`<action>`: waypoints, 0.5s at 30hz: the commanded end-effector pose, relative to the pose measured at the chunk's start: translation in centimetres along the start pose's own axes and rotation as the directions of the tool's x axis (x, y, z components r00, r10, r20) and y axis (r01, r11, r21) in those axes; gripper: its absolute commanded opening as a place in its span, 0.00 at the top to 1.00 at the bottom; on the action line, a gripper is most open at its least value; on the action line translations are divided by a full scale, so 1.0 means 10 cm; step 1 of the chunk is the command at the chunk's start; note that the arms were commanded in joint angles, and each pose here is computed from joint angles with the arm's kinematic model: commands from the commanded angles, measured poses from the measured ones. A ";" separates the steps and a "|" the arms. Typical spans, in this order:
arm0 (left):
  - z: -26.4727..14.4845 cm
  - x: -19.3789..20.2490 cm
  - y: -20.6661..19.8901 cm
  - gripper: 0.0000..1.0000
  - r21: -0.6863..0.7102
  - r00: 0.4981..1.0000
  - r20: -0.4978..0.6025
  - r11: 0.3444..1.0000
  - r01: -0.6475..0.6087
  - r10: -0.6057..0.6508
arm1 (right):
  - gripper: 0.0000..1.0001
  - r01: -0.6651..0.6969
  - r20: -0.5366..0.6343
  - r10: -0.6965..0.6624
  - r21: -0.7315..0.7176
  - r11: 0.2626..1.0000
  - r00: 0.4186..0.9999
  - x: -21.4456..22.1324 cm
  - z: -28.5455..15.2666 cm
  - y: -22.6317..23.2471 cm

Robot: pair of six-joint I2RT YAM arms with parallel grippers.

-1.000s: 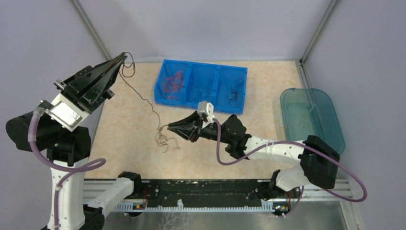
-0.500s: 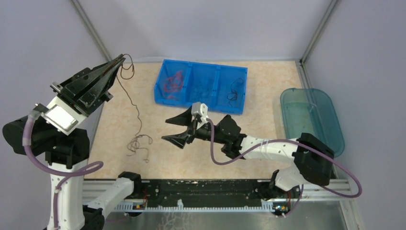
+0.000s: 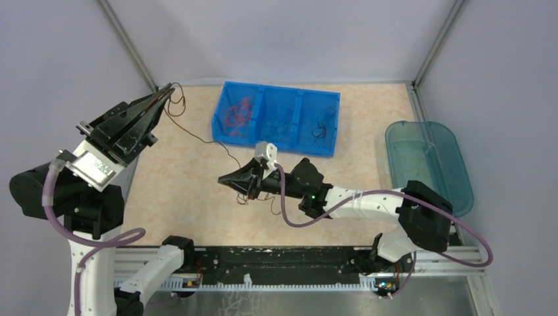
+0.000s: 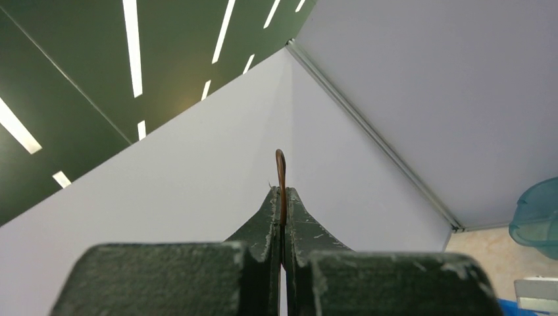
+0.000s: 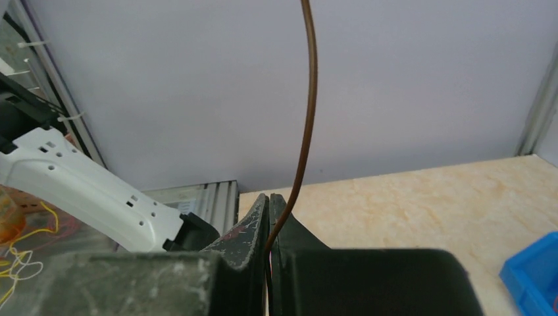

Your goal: Untangle the cables

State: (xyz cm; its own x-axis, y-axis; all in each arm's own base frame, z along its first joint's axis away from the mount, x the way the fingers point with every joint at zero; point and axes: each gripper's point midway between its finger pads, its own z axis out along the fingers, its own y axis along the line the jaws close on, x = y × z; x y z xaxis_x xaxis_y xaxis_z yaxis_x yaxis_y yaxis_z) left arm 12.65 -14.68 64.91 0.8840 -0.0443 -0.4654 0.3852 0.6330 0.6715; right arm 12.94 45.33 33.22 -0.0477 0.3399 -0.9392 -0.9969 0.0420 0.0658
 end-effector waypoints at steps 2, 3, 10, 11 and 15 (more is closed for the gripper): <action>-0.20 0.38 -0.10 0.94 -0.043 0.989 -0.143 0.998 0.041 -0.047 | 1.00 0.088 -0.030 -0.086 0.107 0.990 0.996 -0.15 -0.18 -0.16; -0.26 0.50 -0.17 0.85 -0.044 0.980 -0.183 0.996 0.076 -0.083 | 1.00 0.099 -0.048 -0.094 0.113 0.989 0.994 -0.13 -0.21 -0.18; -1.00 1.67 -1.06 0.50 -0.110 0.722 -0.558 0.899 0.424 -0.409 | 1.00 0.117 -0.205 -0.085 0.147 0.982 0.975 0.11 -0.43 -0.35; -1.10 1.77 -1.17 0.43 -0.100 0.699 -0.591 0.896 0.432 -0.403 | 1.00 0.123 -0.239 -0.086 0.144 0.982 0.967 0.18 -0.48 -0.36; -1.43 1.88 -1.71 0.17 0.052 0.635 -0.686 0.847 0.530 -0.355 | 1.00 0.164 -0.369 -0.111 0.117 0.979 0.923 0.41 -0.68 -0.39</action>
State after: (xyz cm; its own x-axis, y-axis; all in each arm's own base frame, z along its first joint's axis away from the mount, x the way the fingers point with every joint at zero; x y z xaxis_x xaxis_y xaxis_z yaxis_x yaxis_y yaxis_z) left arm 21.01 -14.98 42.71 0.3581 0.1670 -0.9186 0.7057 0.5958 0.3834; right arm 16.41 41.65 28.29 0.0022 0.0732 -0.9973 -0.9751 0.2214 0.0141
